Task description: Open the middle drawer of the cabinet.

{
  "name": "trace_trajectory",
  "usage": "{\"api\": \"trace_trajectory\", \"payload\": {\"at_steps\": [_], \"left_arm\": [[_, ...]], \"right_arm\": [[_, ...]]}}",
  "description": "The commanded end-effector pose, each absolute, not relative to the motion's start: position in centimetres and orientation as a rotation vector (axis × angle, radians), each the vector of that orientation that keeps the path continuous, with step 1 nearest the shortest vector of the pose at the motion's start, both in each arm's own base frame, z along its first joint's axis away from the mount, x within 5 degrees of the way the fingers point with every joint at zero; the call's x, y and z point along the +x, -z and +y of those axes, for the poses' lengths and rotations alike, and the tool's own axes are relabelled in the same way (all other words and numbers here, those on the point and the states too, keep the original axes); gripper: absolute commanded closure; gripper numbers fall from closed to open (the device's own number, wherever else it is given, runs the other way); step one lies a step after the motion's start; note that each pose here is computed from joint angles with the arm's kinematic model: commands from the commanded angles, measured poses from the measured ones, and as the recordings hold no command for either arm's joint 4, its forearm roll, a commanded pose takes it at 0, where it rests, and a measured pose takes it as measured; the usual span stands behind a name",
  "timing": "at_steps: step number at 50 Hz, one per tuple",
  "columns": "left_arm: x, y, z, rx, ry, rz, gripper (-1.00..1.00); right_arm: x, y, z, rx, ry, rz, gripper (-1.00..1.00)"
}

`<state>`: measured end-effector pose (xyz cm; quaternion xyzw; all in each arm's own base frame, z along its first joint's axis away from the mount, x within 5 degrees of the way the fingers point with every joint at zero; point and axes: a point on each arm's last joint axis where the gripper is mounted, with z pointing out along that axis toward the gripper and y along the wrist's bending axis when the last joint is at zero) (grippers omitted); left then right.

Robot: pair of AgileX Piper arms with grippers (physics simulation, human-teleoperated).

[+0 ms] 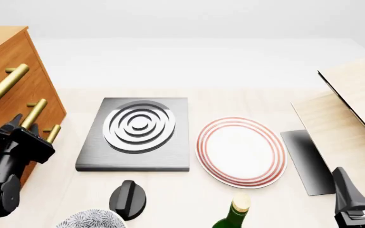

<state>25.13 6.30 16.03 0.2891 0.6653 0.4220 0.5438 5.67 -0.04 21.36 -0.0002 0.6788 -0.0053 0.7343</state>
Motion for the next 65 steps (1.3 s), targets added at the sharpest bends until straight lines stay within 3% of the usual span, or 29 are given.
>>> {"api": "trace_trajectory", "payload": {"at_steps": [1, 65], "left_arm": [[25.3, -16.2, 5.8, 0.692, -0.978, 1.562, 1.0], [25.7, -16.8, 2.9, 0.96, -1.089, 1.411, 1.0]], "right_arm": [[5.7, -21.4, 0.0, -0.001, 0.007, 1.487, -1.0], [5.7, -21.4, 0.0, -0.002, 0.007, 1.486, -1.0]]}}
